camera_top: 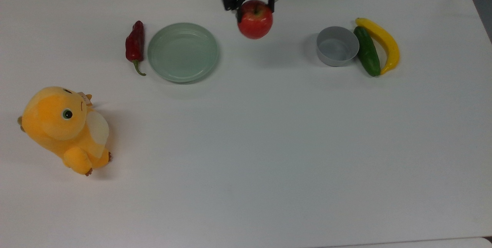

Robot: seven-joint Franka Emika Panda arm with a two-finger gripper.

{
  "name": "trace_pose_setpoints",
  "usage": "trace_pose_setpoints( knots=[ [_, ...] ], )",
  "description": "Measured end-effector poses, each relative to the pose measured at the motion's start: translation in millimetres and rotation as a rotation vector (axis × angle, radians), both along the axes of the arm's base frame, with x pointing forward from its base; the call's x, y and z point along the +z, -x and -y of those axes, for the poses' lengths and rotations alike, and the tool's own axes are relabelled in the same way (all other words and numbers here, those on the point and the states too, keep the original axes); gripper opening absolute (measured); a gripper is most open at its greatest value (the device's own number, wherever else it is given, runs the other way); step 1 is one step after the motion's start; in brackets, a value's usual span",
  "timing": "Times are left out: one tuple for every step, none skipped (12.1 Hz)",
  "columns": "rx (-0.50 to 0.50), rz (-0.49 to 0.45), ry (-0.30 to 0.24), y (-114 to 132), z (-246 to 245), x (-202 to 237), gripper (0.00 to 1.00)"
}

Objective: Red apple placed in the center of the desktop
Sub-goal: 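Carry the red apple toward the open table beside the green plate, then lower the red apple onto the table surface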

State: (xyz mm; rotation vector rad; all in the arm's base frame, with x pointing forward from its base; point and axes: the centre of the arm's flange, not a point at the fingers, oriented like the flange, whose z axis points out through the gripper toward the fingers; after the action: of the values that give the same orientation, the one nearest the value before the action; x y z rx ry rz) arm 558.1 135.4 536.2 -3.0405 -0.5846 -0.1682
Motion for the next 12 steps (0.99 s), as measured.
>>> trace_pose_setpoints(
  knots=[
    [-0.005,-0.012,0.006,-6,8,-10,0.75],
    [-0.013,-0.019,0.012,-15,14,-26,0.75],
    [-0.017,-0.019,0.016,-25,14,-43,0.75],
    [-0.018,-0.015,0.019,-33,12,-59,0.75],
    [-0.019,-0.011,0.021,-38,11,-70,0.75],
    [-0.02,-0.002,0.023,-45,9,-84,0.75],
    [-0.021,0.006,0.023,-49,8,-94,0.75],
    [-0.021,0.013,0.024,-52,8,-105,0.75],
    [-0.022,0.016,0.026,-55,7,-117,0.75],
    [-0.022,0.014,0.029,-57,6,-128,0.75],
    [-0.022,0.017,0.03,-59,6,-138,0.75],
    [-0.023,0.024,0.031,-60,6,-148,0.75]
  ],
)
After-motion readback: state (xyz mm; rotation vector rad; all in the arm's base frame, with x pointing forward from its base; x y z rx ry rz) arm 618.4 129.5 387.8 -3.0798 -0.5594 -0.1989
